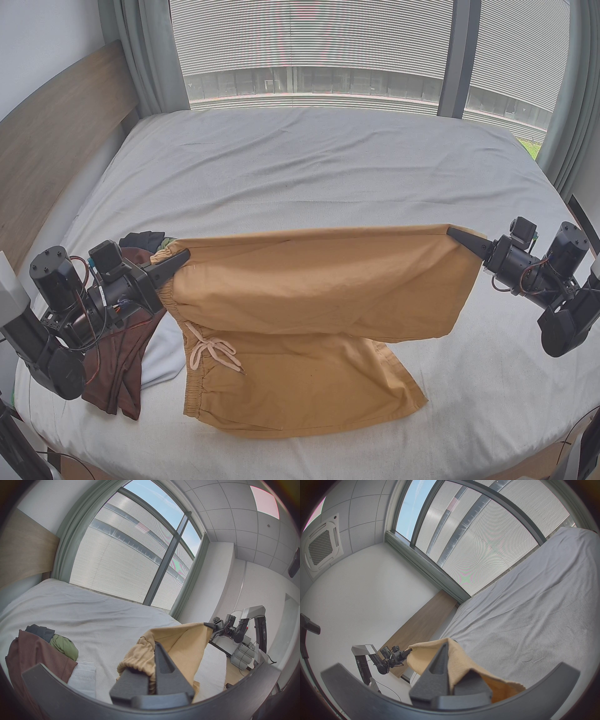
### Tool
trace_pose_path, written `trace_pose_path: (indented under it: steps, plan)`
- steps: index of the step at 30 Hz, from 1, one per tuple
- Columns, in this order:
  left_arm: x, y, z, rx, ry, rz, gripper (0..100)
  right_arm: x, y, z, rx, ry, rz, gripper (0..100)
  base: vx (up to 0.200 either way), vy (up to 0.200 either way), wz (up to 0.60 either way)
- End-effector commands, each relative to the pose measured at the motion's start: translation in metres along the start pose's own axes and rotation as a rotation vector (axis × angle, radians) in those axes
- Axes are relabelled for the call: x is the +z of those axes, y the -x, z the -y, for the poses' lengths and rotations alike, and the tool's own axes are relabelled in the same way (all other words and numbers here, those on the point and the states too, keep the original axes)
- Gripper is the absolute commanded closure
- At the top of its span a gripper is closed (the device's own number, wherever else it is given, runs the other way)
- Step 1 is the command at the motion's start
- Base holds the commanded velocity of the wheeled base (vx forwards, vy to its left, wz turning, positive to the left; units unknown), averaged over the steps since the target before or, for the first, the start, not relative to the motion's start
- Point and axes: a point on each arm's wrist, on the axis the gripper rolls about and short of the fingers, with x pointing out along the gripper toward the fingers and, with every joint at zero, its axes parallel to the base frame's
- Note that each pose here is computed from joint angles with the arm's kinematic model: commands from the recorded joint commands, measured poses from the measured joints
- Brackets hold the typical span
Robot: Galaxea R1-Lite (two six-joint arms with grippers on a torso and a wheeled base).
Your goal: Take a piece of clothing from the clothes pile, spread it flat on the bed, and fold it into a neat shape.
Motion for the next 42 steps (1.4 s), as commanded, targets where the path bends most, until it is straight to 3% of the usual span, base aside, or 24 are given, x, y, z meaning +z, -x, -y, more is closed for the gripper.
trace_pose_path:
  steps: [1, 13, 26, 42]
  plan:
    - [0.001, -0.001, -0.003, 0.011, -0.004, 0.007, 100, -0.002, 0.000, 0.001, -0.002, -0.003, -0.005, 100, 0.000, 0.000, 0.00]
    - [0.004, -0.005, -0.010, 0.051, -0.008, 0.033, 100, -0.001, -0.004, 0.000, 0.006, 0.015, -0.003, 100, 0.000, 0.000, 0.00]
    - [-0.010, -0.036, -0.038, 0.148, 0.074, 0.067, 100, -0.006, -0.036, 0.044, 0.001, 0.001, -0.013, 100, 0.000, 0.000, 0.00]
    - [-0.029, -0.060, -0.060, 0.172, 0.107, 0.067, 100, -0.015, -0.060, 0.087, -0.012, -0.005, -0.014, 100, 0.000, 0.000, 0.00]
